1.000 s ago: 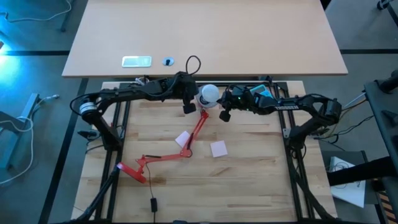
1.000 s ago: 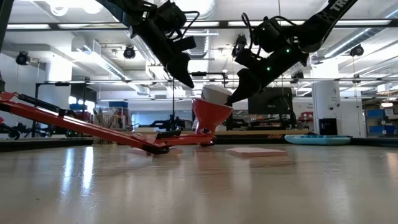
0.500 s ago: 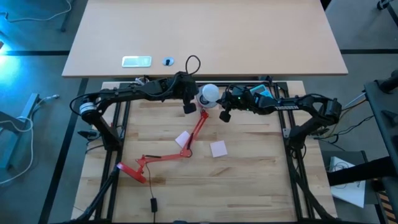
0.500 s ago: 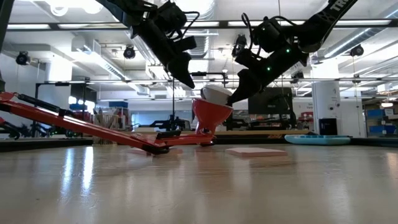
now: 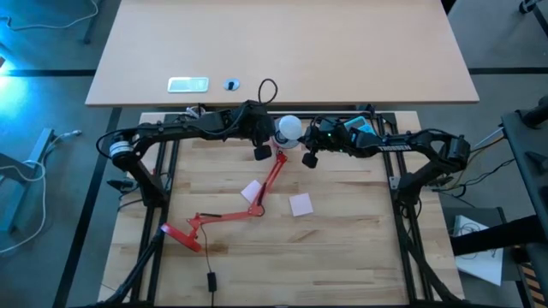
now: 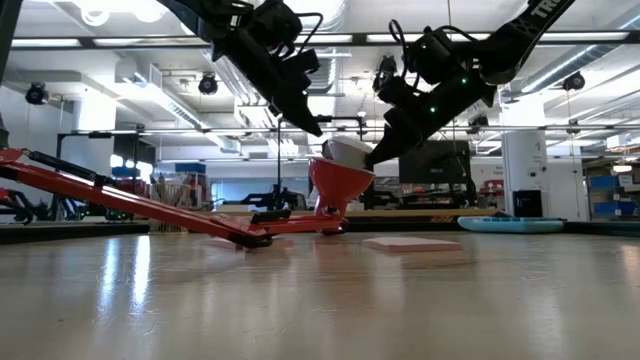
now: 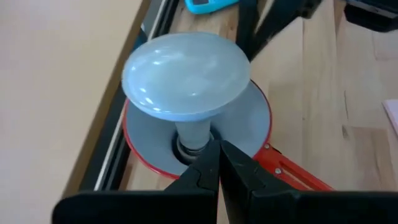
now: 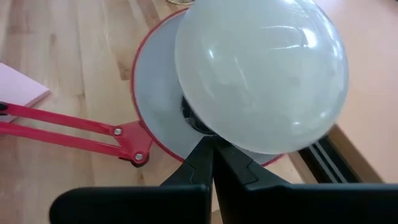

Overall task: Screw lightbulb
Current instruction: Insert the lightbulb into the red lamp

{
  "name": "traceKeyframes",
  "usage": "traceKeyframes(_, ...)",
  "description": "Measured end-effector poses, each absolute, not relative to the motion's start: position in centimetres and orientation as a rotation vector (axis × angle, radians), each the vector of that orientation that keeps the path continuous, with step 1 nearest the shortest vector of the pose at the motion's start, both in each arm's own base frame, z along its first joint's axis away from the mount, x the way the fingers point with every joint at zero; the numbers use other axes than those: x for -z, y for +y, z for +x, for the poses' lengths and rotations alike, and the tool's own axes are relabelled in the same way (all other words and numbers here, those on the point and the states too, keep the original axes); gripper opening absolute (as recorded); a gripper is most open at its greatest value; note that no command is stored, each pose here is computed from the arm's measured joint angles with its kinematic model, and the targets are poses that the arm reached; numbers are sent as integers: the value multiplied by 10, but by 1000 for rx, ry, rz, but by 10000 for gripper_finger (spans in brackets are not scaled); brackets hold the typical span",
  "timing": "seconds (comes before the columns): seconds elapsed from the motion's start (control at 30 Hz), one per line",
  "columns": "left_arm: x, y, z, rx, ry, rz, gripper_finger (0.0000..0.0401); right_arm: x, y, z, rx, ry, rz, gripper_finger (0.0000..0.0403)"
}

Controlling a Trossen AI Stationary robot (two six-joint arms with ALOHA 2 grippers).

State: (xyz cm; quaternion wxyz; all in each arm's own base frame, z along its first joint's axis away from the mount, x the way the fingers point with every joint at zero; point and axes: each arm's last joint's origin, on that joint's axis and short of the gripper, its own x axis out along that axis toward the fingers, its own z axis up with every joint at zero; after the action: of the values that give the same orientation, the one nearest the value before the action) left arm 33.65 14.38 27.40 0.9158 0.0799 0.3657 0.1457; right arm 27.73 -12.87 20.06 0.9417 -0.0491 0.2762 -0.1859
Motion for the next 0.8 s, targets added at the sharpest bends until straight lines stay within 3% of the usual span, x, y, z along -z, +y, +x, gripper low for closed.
traceKeyframes(0.27, -276, 144, 338, -308, 731, 171, 0, -197, -124, 277, 301, 588, -81, 0)
traceKeyframes(0.8, -271, 142, 341, -217, 720, 122, 0, -196, -131, 269, 447, 703, -243, 0)
